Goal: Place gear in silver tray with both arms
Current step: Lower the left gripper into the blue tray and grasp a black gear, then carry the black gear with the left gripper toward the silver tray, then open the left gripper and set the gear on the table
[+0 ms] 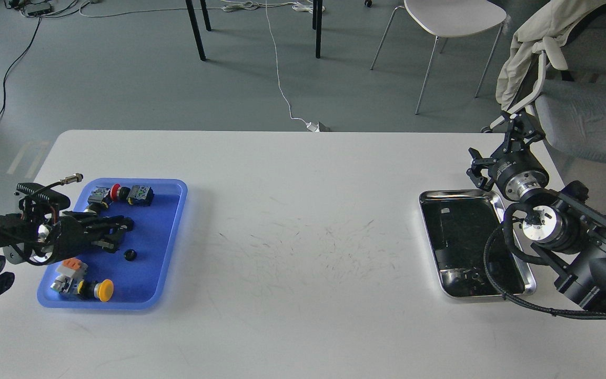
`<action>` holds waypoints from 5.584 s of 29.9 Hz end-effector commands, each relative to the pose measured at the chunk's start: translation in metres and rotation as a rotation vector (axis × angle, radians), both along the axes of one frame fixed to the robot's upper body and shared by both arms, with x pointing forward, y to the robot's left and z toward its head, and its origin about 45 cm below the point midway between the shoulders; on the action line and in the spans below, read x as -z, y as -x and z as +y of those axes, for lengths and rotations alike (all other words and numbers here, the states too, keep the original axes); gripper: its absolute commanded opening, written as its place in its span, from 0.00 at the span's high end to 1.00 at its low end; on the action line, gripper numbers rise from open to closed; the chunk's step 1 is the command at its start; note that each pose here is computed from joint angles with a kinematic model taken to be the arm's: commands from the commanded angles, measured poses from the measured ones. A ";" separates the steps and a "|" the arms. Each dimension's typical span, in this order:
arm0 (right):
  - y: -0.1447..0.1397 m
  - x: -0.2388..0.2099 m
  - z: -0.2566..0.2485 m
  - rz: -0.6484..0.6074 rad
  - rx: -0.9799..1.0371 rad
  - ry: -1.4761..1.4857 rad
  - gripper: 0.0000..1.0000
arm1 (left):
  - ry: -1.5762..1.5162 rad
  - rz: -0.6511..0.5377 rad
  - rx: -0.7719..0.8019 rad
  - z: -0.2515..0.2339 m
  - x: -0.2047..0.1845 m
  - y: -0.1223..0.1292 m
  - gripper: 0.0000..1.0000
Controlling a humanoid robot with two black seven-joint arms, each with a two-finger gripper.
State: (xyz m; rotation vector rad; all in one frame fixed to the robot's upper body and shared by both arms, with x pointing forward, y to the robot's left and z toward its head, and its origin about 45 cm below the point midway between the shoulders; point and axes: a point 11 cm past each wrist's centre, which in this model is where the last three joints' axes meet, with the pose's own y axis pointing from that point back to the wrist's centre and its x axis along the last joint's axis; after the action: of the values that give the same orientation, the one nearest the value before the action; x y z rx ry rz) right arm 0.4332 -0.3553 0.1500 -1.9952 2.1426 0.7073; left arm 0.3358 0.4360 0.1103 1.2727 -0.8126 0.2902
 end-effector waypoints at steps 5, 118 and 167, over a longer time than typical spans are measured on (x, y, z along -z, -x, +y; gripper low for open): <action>0.002 0.004 -0.002 0.008 0.005 0.003 0.01 | -0.017 -0.012 -0.025 0.015 -0.012 -0.001 0.92; -0.035 -0.043 -0.008 -0.061 0.021 0.106 0.01 | 0.404 0.041 0.596 -0.390 -0.010 -0.019 0.74; -0.045 -0.086 0.032 -0.003 -0.462 0.497 0.01 | 0.988 -0.193 -0.179 -0.223 -0.148 -0.149 0.15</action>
State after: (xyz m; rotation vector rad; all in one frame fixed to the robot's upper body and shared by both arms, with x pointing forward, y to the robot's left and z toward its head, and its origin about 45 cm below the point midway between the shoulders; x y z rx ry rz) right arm 0.4767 -0.3309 0.2285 -2.6851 2.0384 0.3342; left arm 0.4778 0.1981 0.2531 0.4124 -0.6276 0.7659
